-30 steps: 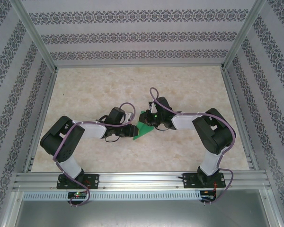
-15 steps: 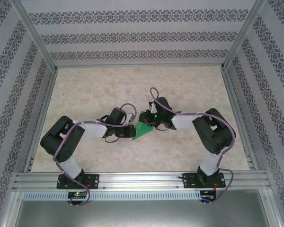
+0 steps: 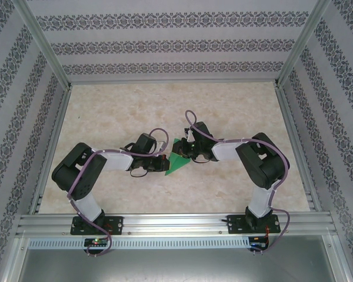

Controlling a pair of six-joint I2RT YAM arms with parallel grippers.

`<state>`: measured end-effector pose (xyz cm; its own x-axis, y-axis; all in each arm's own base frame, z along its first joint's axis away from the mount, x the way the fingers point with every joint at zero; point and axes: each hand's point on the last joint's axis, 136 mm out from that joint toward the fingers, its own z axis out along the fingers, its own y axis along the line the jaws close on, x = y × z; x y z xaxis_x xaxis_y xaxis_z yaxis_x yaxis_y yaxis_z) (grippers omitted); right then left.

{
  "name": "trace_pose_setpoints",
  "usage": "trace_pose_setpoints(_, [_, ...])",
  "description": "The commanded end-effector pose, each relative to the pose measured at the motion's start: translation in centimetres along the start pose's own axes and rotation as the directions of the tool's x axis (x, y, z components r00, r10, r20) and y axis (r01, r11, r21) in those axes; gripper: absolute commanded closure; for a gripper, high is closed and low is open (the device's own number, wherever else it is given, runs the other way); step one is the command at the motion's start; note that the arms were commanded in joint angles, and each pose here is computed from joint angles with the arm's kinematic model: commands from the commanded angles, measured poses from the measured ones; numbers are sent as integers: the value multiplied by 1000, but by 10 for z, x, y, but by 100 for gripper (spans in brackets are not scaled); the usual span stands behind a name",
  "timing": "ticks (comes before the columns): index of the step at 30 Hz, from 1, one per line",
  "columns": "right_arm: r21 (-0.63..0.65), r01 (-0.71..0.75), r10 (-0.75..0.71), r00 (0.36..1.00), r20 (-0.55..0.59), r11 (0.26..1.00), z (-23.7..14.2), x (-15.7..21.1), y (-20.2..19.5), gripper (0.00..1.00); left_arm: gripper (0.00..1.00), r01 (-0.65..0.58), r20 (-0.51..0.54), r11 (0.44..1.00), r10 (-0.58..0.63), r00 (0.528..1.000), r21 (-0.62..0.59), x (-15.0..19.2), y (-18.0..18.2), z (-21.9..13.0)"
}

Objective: Fold a paper plane with a square sheet of paper (pick it up from the middle)
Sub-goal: Fourth fold the wing at the center of the table.

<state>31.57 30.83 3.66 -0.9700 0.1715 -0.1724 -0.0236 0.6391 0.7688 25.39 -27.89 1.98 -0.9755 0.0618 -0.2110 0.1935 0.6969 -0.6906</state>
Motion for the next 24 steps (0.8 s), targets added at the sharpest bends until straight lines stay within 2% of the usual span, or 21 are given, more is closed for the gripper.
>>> trace_pose_setpoints(1, [-12, 12, -11, 999, 36, 1000, 3, -14, 3, 82, 99, 31, 8, 999, -32, 999, 35, -9, -3, 2])
trace_pose_setpoints(15, [59, -26, 26, 1000, 11, 998, 16, -7, -25, 83, 96, 97, -20, 995, -97, 995, 2, -2, 10, 5])
trace_pose_setpoints(24, [140, -34, 38, 999, -28, 990, 18, 8, -45, 85, 84, 87, -29, 996, -88, 996, -28, 5, 14, 0])
